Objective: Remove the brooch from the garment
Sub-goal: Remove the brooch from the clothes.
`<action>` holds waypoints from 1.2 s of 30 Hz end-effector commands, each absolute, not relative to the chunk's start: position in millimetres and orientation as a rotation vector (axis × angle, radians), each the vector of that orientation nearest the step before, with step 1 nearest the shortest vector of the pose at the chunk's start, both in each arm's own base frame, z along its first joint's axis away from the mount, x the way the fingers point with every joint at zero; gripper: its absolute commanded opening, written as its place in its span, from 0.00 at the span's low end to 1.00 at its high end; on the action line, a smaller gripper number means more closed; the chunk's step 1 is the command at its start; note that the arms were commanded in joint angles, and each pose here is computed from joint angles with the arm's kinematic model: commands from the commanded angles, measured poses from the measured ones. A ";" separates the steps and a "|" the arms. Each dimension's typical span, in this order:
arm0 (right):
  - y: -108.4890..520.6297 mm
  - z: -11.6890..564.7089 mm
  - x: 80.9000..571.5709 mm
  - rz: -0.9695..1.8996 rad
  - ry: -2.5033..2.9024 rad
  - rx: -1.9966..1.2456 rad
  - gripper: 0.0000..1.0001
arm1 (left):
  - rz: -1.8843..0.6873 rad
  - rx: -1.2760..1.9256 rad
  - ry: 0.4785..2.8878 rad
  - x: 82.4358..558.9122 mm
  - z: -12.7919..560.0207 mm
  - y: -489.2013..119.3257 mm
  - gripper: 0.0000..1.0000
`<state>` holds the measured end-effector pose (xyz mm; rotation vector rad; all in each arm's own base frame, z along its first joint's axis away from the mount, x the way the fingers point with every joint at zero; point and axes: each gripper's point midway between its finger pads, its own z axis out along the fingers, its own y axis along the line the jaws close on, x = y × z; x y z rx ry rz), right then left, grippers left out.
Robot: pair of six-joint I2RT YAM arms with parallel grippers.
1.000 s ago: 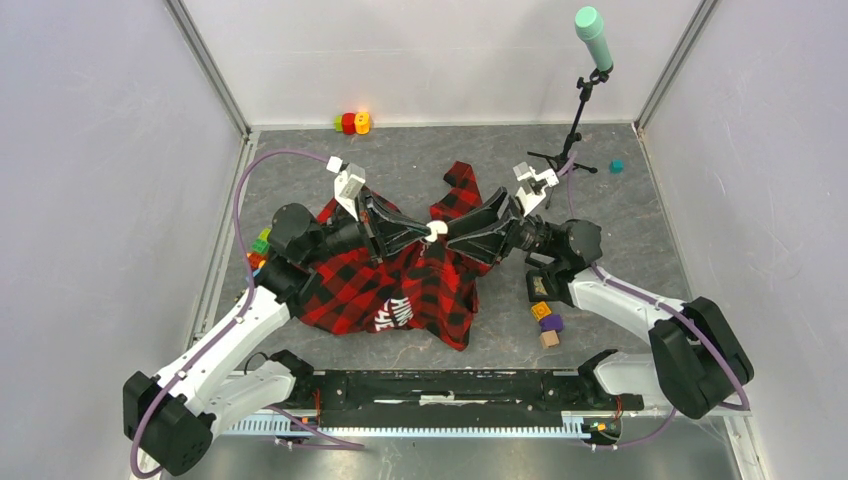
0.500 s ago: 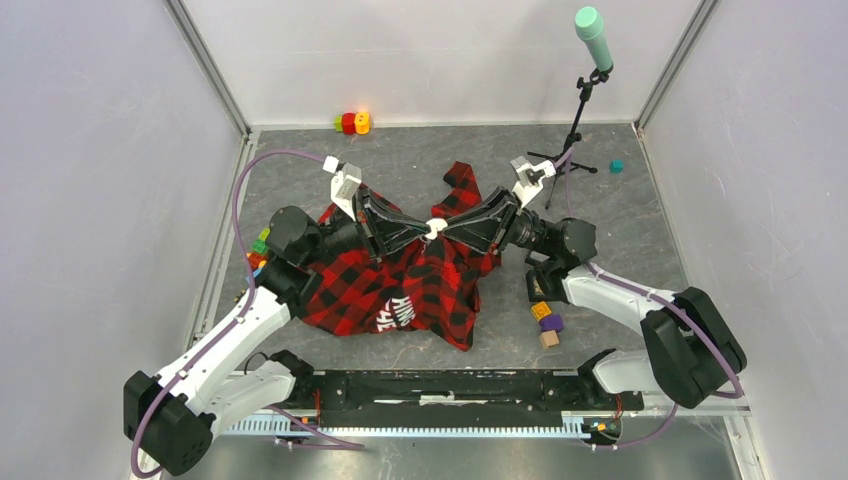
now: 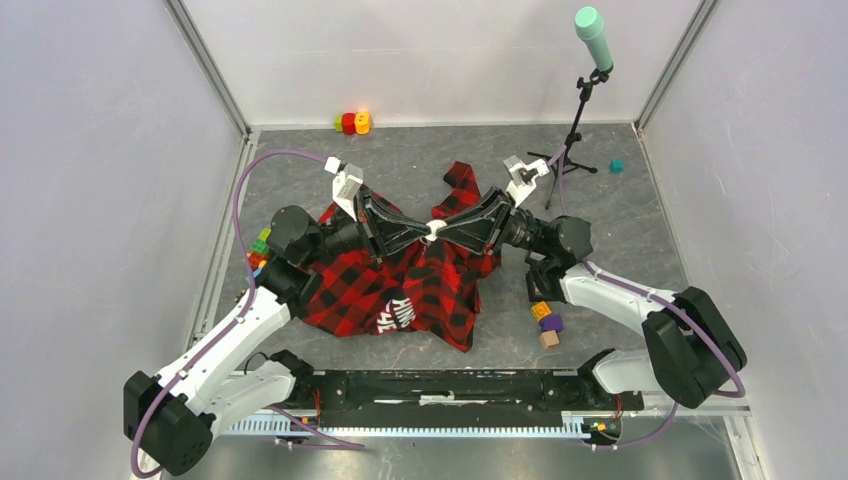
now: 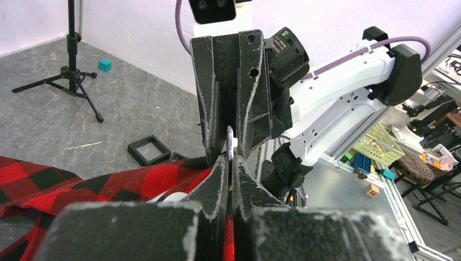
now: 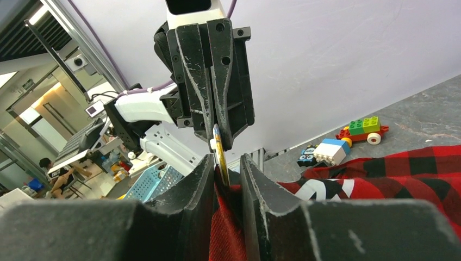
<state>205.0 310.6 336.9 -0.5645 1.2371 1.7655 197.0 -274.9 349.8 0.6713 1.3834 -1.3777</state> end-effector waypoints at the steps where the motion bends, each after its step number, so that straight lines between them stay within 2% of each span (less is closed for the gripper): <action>1: 314.1 351.0 208.0 1.742 1.196 -0.578 0.27 | -1.363 0.696 1.294 190.2 370.7 -272.0 0.02; 5: 315.5 347.2 210.5 1.740 1.216 -0.573 0.18 | -1.358 0.699 1.300 190.5 370.5 -272.0 0.02; 15: 322.9 331.8 222.4 1.704 1.328 -0.564 0.07 | -1.358 0.714 1.304 189.5 370.7 -272.7 0.02; 25: 331.5 318.6 223.9 1.695 1.399 -0.619 0.04 | -1.339 0.726 1.335 191.2 366.3 -272.8 0.02; 31: 337.4 312.1 222.9 1.653 1.436 -0.691 0.11 | -1.327 0.723 1.385 196.7 361.0 -274.4 0.02; 36: 330.7 317.5 213.0 1.628 1.366 -0.741 0.37 | -1.200 0.609 1.502 219.6 347.1 -264.2 0.02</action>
